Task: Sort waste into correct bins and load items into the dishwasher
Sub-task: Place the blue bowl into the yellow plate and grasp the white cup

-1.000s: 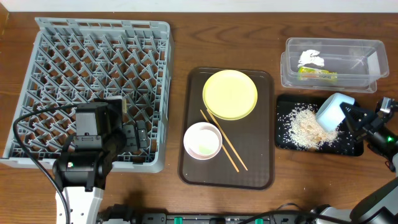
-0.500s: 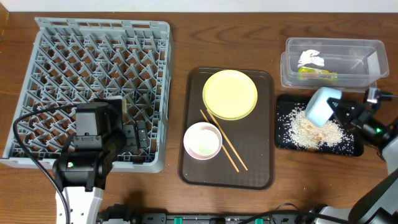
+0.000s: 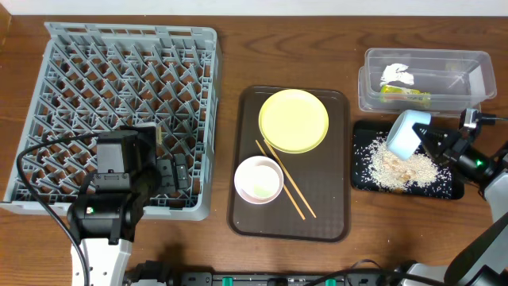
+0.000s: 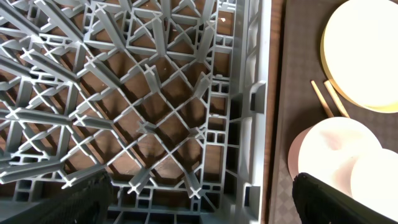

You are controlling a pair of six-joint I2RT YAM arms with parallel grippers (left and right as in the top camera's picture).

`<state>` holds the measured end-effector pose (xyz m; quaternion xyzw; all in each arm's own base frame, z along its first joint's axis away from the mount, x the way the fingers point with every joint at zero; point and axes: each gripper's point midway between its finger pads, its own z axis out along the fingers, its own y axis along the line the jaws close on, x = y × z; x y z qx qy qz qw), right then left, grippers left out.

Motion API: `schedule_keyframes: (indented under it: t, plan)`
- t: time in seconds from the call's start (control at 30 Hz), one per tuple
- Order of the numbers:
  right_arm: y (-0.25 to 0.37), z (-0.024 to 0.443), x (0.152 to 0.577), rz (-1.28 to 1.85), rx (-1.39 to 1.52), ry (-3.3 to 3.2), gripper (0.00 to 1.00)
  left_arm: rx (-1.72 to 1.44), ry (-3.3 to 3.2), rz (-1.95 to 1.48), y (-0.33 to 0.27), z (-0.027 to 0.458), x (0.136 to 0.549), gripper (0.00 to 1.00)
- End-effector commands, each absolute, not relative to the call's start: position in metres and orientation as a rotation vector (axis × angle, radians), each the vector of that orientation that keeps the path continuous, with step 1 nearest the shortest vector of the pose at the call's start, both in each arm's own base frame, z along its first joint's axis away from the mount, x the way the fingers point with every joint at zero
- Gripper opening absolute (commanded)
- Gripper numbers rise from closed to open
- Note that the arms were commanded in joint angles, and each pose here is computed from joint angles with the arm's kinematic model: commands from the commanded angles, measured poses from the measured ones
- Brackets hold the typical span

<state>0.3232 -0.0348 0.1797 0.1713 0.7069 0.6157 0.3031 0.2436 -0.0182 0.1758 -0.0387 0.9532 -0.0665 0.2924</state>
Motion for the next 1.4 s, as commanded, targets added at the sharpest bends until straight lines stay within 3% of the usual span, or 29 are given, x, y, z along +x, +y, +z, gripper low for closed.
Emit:
schedule_keyframes:
  t: [0.0,0.3,0.53,0.8,1.07,1.37]
  plan:
    - [-0.031,0.183,0.322,1.632,0.42,1.87,0.01,-0.095,2.517,-0.188,-0.02,0.185,0.247,0.94]
    - [-0.027,0.157,0.333,1.499,0.561,2.022,0.01,-0.094,2.517,-0.187,-0.02,0.185,0.247,0.94]
    - [0.016,0.179,0.349,1.372,0.39,2.16,0.01,-0.095,2.517,-0.188,-0.02,0.185,0.247,0.94]
    - [0.086,0.188,0.375,0.955,0.062,2.369,0.01,-0.094,2.517,-0.187,-0.02,0.185,0.247,0.94]
    - [0.152,0.169,0.388,0.518,-0.258,2.368,0.01,-0.094,2.518,-0.187,-0.02,0.185,0.247,0.94]
    - [0.226,0.109,0.382,0.478,-0.499,2.413,0.01,-0.095,2.521,-0.188,-0.02,0.185,0.246,0.94]
